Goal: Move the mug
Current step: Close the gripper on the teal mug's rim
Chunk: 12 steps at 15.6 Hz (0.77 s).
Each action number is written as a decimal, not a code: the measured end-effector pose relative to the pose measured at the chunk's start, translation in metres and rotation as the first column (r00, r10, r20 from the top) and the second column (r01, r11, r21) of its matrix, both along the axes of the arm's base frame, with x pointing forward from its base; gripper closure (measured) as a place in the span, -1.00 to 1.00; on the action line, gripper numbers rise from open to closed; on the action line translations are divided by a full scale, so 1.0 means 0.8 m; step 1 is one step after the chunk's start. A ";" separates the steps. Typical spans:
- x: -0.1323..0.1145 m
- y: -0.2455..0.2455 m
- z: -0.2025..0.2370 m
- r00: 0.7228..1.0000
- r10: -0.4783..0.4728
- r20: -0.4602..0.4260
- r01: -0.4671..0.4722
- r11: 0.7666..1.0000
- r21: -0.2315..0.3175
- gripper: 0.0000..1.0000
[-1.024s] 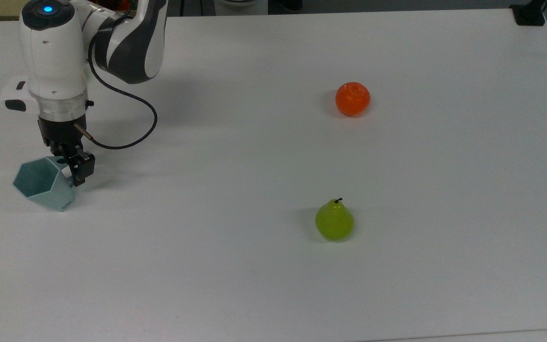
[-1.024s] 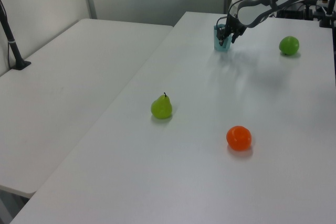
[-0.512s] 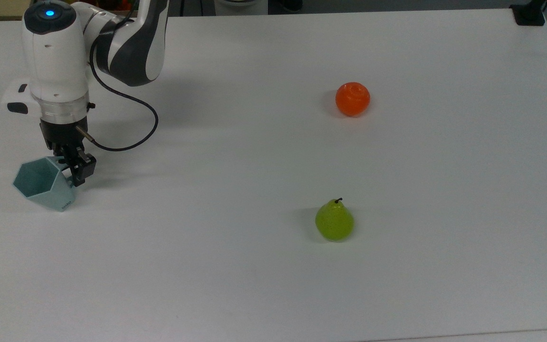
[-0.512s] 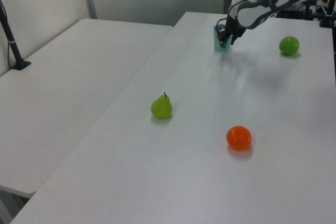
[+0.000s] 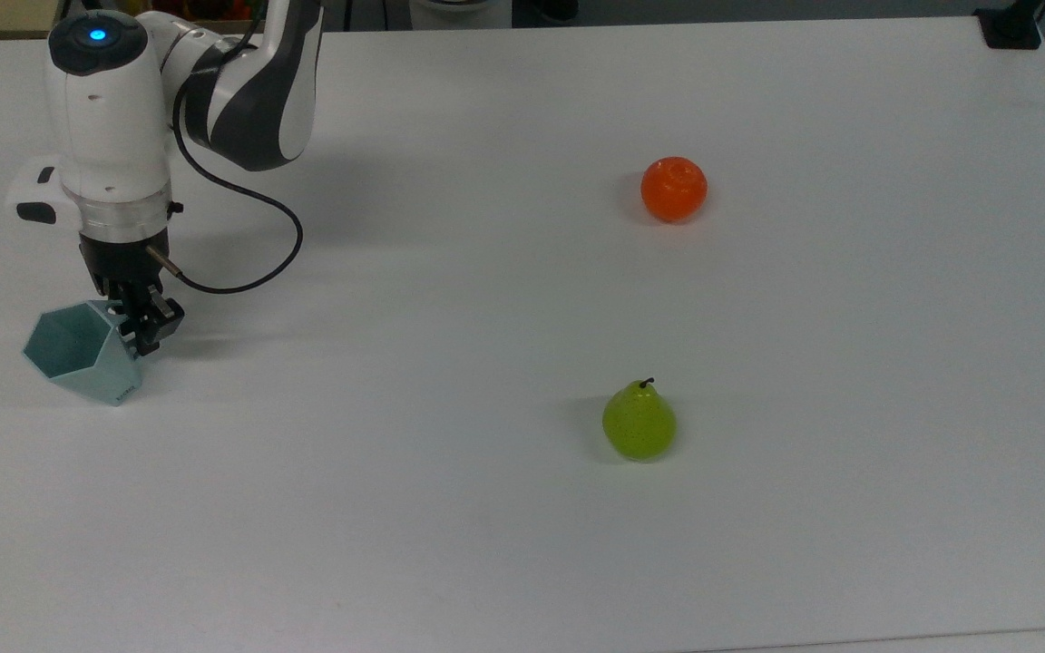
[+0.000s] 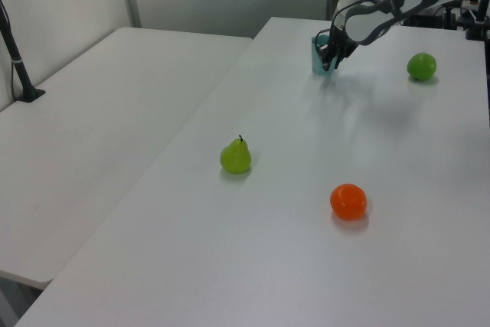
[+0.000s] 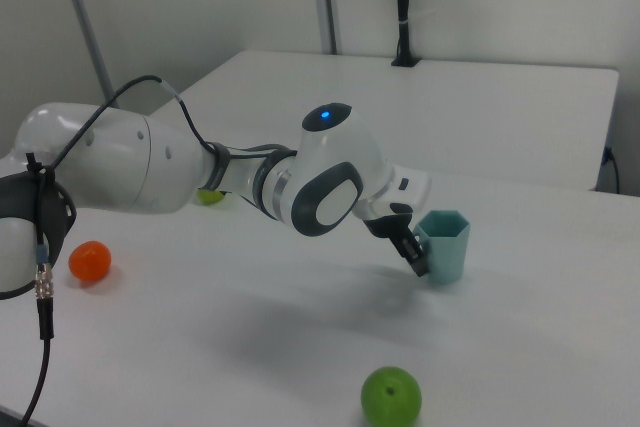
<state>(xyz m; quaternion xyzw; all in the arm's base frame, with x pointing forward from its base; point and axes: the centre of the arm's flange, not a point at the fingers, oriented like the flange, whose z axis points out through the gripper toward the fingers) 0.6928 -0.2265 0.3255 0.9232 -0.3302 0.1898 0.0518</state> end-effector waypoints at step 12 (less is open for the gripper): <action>0.000 -0.005 0.002 1.000 0.001 0.001 -0.001 1.000 -0.009 0.53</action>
